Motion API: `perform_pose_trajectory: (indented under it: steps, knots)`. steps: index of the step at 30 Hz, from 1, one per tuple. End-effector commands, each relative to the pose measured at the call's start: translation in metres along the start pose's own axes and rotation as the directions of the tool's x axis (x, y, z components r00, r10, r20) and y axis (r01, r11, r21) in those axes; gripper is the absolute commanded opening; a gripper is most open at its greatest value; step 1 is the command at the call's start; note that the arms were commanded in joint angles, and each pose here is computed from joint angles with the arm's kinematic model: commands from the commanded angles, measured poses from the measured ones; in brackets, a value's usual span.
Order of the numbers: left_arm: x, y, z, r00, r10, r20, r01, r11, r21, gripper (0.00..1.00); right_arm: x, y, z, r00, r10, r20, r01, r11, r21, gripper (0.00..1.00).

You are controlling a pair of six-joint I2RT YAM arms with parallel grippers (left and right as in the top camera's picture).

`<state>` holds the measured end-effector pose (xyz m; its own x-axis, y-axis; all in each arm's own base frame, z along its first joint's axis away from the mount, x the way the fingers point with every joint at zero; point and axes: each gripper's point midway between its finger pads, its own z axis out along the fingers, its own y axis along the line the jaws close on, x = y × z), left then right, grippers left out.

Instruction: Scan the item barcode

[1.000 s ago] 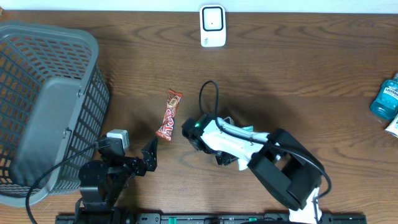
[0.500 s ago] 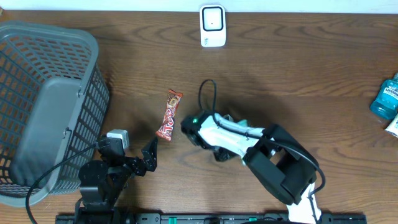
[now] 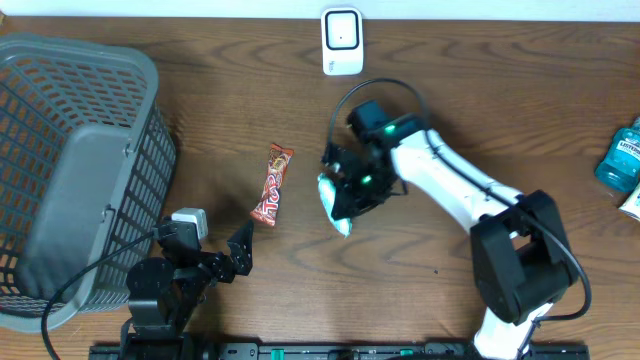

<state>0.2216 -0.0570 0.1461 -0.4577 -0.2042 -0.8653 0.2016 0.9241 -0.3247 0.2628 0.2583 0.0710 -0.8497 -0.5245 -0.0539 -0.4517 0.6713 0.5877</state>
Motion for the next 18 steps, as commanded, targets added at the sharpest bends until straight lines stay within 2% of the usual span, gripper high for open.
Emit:
perform_pose_trajectory:
  steps: [1,4,8,12,15,18]
  knots:
    - [-0.002,-0.003,-0.001,1.000,0.012,0.004,-0.012,1.000,0.012,1.00,-0.003,0.019,-0.013,0.995,-0.047,0.085,0.069,0.959,-0.275,0.01]
    - [-0.002,-0.003,-0.001,1.000,0.012,0.004,-0.012,1.000,0.012,0.99,-0.004,0.016,-0.022,0.988,-0.016,0.151,0.080,0.901,-0.427,0.01]
    - [-0.002,-0.003,-0.001,1.000,0.012,0.004,-0.012,1.000,0.012,0.99,0.000,0.026,-0.034,0.958,-0.028,0.284,0.205,0.759,-0.618,0.01]
    - [-0.002,-0.003,-0.001,1.000,0.012,0.004,-0.012,1.000,0.012,0.99,0.013,0.031,-0.031,0.866,-0.161,0.474,0.449,0.668,-0.594,0.01]
    - [-0.002,-0.003,-0.001,1.000,0.012,0.004,-0.012,1.000,0.012,0.99,0.013,0.038,-0.039,0.790,-0.194,0.582,0.563,0.607,-0.561,0.01]
    - [-0.002,-0.003,-0.001,1.000,0.012,0.004,-0.012,1.000,0.012,0.99,0.012,0.039,-0.041,0.771,-0.213,0.600,0.588,0.600,-0.542,0.01]
